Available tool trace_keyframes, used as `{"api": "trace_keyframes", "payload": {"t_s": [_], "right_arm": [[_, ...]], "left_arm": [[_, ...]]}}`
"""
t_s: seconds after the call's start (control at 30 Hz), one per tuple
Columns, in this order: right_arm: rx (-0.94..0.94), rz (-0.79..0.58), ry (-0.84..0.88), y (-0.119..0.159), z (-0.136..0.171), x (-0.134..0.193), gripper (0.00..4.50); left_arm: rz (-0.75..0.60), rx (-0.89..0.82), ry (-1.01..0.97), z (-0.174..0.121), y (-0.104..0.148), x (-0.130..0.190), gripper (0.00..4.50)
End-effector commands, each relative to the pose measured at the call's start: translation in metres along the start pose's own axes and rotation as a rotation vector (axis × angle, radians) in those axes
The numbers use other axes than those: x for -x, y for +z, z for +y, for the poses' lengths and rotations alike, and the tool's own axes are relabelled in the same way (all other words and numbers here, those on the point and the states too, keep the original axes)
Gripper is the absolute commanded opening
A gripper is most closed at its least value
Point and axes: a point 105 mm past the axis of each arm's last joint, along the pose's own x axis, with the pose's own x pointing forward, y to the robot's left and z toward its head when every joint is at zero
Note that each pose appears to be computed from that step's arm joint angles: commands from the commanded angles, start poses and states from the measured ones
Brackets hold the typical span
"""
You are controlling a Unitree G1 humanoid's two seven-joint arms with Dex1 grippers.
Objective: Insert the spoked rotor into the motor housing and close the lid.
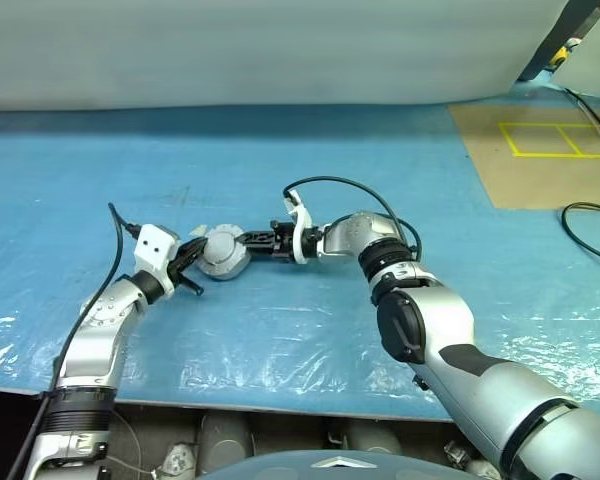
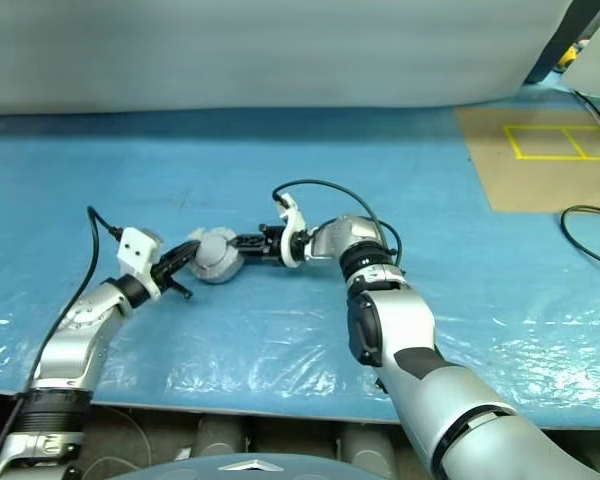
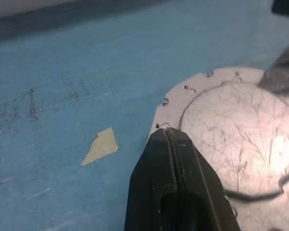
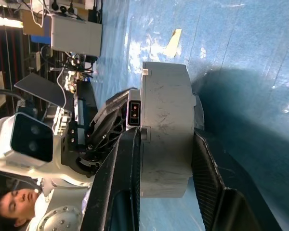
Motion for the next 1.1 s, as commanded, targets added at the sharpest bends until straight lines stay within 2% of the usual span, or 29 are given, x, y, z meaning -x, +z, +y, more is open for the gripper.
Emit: {"api": "trace_keyframes", "payload": {"t_s": [0.03,0.2,0.3,0.33,0.43,0.6,0.7,0.8,1.1], "right_arm": [[-0.031,-0.071,0.061,0.007,0.012,-0.007,1.08],[-0.078,-0.246,0.155,0.039,0.029,0.001,1.08],[-0.104,-0.322,0.194,0.053,0.036,0.006,1.08],[-0.109,-0.349,0.198,0.057,0.037,0.007,1.08],[-0.122,-0.408,0.211,0.065,0.039,0.009,1.08],[-0.126,-0.456,0.251,0.072,0.046,0.01,1.08],[-0.119,-0.456,0.254,0.071,0.047,0.01,1.08],[-0.125,-0.451,0.297,0.072,0.053,0.011,1.08],[-0.047,-0.333,0.358,0.053,0.068,0.001,1.08]], "left_arm": [[-0.155,0.161,0.141,0.028,0.028,0.01,0.0],[-0.244,0.402,0.26,0.046,0.027,0.029,0.0],[-0.273,0.539,0.244,0.037,0.024,0.032,0.0],[-0.286,0.582,0.231,0.031,0.024,0.031,0.17],[-0.353,0.723,0.183,0.019,0.031,0.027,0.86],[-0.448,0.95,0.107,0.001,0.042,0.018,2.56],[-0.444,1.006,0.081,-0.01,0.044,0.013,3.56],[-0.401,1.058,0.119,-0.012,0.034,0.007,4.48],[-0.365,1.096,0.064,-0.023,0.038,-0.013,4.48]]}}
